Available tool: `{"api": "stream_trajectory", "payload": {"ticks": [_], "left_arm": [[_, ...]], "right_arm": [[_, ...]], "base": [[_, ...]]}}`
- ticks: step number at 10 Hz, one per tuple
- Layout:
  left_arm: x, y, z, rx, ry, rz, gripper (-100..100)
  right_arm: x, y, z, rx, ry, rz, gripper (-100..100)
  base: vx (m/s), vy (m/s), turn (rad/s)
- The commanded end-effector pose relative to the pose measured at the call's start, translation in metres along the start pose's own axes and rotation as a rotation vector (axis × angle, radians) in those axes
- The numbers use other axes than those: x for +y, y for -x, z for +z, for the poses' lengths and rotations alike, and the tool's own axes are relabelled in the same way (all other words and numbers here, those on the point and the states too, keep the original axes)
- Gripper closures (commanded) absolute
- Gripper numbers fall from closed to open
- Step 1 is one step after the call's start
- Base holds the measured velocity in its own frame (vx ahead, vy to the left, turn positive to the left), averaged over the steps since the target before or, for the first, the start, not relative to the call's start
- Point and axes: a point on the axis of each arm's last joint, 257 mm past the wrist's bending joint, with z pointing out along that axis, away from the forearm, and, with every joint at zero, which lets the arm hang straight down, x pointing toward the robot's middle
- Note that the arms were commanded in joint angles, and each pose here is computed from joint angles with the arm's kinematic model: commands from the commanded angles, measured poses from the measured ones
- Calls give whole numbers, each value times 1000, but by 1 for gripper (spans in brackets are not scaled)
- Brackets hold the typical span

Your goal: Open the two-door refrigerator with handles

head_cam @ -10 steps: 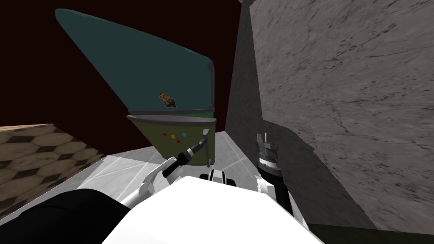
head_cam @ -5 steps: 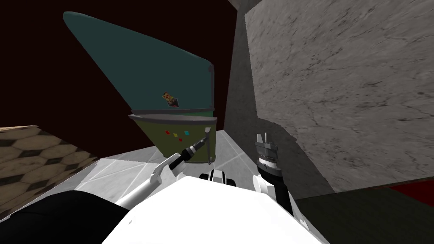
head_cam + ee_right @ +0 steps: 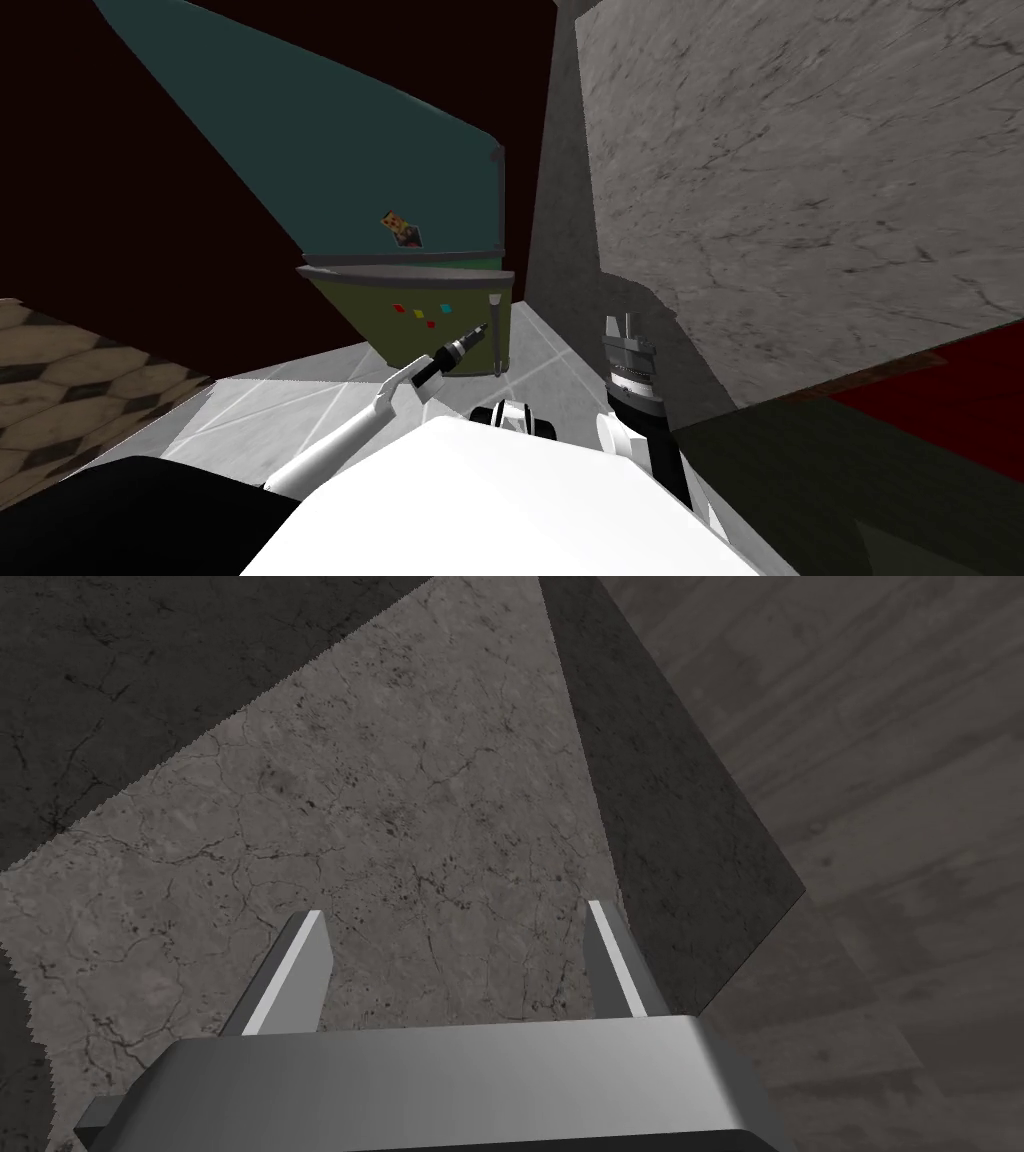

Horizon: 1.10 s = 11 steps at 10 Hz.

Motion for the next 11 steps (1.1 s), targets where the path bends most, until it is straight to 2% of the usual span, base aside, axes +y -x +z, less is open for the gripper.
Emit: {"api": "stream_trajectory", "payload": {"ticks": [1, 2, 4, 6, 7, 8, 10, 11], "left_arm": [[24, -3, 2, 11, 43, 8, 100], [18, -9, 13, 18, 12, -35, 100], [28, 2, 27, 8, 20, -9, 100], [47, 2, 28, 13, 54, 0, 100], [43, -3, 40, 19, 27, -38, 100], [48, 4, 47, 14, 31, -25, 100], [67, 13, 55, 9, 63, -2, 100], [61, 9, 66, 14, 35, -38, 100]], "right_arm": [[0, 0, 0, 0, 0, 0, 0], [0, 0, 0, 0, 0, 0, 0], [0, 0, 0, 0, 0, 0, 0], [0, 0, 0, 0, 0, 0, 0], [0, 0, 0, 0, 0, 0, 0], [0, 0, 0, 0, 0, 0, 0], [0, 0, 0, 0, 0, 0, 0], [0, 0, 0, 0, 0, 0, 0]], "base": [[-2, 13, 18], [-223, 87, -305], [-278, 102, -158], [-31, 16, 23], [-202, 8, -301], [-330, 89, -299], [-151, 75, 5], [-266, 26, -332]]}}
